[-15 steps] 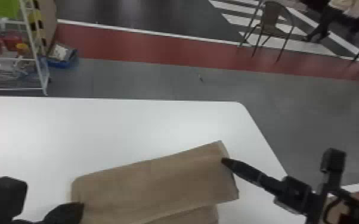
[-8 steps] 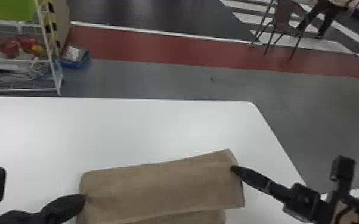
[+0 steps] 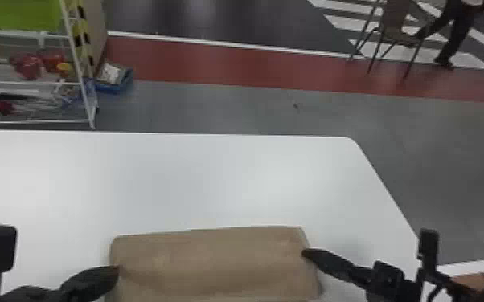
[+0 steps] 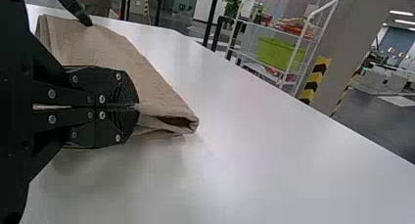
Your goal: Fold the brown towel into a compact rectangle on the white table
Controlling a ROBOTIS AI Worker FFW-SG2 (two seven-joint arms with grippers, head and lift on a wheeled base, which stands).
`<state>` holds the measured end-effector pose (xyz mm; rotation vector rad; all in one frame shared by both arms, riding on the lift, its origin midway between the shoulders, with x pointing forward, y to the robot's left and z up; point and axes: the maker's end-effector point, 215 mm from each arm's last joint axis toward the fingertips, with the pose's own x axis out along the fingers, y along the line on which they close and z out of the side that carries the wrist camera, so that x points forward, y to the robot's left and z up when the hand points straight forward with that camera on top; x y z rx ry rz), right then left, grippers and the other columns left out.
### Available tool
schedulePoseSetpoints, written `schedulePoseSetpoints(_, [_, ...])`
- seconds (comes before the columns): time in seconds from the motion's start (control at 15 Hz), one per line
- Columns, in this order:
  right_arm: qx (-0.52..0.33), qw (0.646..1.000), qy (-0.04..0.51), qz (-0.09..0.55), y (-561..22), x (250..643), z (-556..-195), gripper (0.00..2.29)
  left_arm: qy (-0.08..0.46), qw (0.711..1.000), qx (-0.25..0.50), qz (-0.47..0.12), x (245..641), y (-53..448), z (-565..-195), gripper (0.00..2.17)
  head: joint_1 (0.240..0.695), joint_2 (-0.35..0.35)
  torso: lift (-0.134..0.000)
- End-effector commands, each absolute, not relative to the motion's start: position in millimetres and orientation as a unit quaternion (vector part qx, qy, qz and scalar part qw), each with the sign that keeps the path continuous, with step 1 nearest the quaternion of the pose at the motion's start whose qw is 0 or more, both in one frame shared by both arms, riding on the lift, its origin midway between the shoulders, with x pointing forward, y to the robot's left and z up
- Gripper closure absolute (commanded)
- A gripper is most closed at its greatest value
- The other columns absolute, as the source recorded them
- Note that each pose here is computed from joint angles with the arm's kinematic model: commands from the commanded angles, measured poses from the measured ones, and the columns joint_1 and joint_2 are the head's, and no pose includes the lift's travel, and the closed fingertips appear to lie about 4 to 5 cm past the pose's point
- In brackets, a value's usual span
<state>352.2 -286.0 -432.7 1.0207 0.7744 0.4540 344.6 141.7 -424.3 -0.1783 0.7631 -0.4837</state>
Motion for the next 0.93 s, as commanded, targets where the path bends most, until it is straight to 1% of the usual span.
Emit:
schedulePoseSetpoints(0.0, [0.467,0.781,0.36,0.206,-288,355,-440,1.32,0.37,0.897,-0.082,-0.227,345,143,-427,1.68,0.695,-0.237,-0.122])
schedulePoseSetpoints(0.07, [0.466,0.781,0.363,0.204,-289,354,-442,1.32,0.37,0.898,-0.079,-0.223,346,145,-427,1.65,0.695,-0.237,-0.122])
schedulePoseSetpoints(0.13, [0.465,0.781,0.363,0.203,-289,354,-443,1.32,0.372,0.9,-0.073,-0.213,346,148,-429,1.52,0.695,-0.236,-0.122])
schedulePoseSetpoints(0.2, [0.468,0.778,0.367,0.203,-288,351,-443,1.32,0.374,0.902,-0.068,-0.206,346,151,-431,1.25,0.695,-0.235,-0.122])
schedulePoseSetpoints(0.27, [0.468,0.777,0.367,0.204,-287,348,-441,1.32,0.374,0.902,-0.068,-0.206,346,151,-431,0.83,0.695,-0.229,-0.122])
schedulePoseSetpoints(0.33, [0.47,0.774,0.371,0.206,-285,341,-439,1.26,0.373,0.902,-0.067,-0.206,345,151,-429,0.14,0.695,-0.226,-0.122])
schedulePoseSetpoints(0.4, [0.468,0.772,0.378,0.206,-283,334,-437,1.16,0.37,0.904,-0.064,-0.202,345,152,-426,0.0,0.695,-0.225,-0.122])
schedulePoseSetpoints(0.47, [0.465,0.773,0.378,0.207,-280,329,-434,0.84,0.368,0.906,-0.062,-0.2,344,154,-423,0.01,0.695,-0.224,-0.122])
schedulePoseSetpoints(0.53, [0.456,0.78,0.375,0.205,-282,327,-433,0.4,0.364,0.908,-0.059,-0.197,343,157,-419,0.01,0.695,-0.221,-0.122])
schedulePoseSetpoints(0.6, [0.454,0.785,0.371,0.199,-287,327,-432,0.12,0.362,0.91,-0.057,-0.195,342,159,-415,0.01,0.695,-0.221,-0.122])
schedulePoseSetpoints(0.67, [0.451,0.791,0.366,0.194,-293,328,-430,0.05,0.363,0.911,-0.053,-0.191,338,162,-414,0.01,0.695,-0.217,-0.122])
schedulePoseSetpoints(0.87, [0.441,0.812,0.334,0.186,-303,335,-419,0.05,0.36,0.91,-0.053,-0.197,330,157,-412,0.04,0.695,-0.228,-0.122])
